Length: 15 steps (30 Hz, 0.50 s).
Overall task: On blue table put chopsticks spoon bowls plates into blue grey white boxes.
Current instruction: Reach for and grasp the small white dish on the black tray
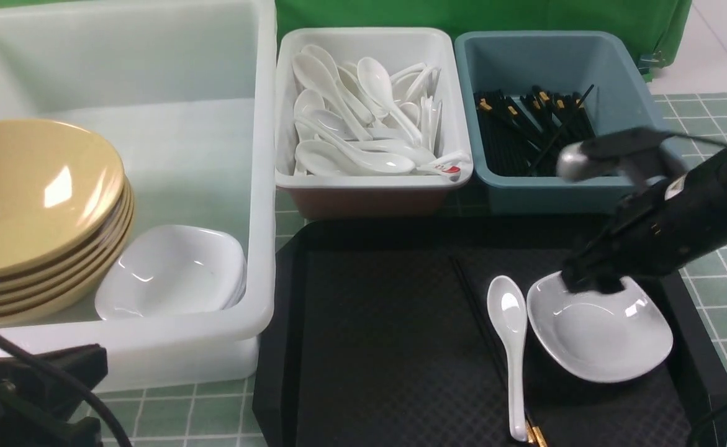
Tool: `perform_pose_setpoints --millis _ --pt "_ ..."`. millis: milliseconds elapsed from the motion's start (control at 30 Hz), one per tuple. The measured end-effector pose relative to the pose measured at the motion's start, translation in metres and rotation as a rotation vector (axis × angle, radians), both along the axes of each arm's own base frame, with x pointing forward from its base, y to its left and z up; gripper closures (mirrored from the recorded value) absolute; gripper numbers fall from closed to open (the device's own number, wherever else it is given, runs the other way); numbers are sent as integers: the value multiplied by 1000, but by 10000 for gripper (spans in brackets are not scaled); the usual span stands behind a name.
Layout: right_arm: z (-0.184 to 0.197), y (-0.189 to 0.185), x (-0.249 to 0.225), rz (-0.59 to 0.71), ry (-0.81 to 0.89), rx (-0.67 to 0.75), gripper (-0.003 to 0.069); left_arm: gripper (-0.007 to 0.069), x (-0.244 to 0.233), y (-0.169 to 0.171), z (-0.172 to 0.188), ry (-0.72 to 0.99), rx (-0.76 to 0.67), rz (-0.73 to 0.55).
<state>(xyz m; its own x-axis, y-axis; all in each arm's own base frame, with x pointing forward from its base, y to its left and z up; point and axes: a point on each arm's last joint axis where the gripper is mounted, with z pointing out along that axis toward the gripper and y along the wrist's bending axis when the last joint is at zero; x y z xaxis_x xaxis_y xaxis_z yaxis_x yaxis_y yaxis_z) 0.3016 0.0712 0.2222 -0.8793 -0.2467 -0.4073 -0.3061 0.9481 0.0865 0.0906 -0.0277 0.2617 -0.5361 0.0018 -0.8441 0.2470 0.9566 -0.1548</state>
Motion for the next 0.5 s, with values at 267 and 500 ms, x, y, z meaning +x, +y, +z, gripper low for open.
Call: perform_pose_setpoints --millis 267,500 --pt "-48 -8 5 -55 135 -39 146 622 -9 3 11 -142 3 28" --pt "-53 -5 8 -43 122 -44 350 622 -24 8 11 -246 49 44"
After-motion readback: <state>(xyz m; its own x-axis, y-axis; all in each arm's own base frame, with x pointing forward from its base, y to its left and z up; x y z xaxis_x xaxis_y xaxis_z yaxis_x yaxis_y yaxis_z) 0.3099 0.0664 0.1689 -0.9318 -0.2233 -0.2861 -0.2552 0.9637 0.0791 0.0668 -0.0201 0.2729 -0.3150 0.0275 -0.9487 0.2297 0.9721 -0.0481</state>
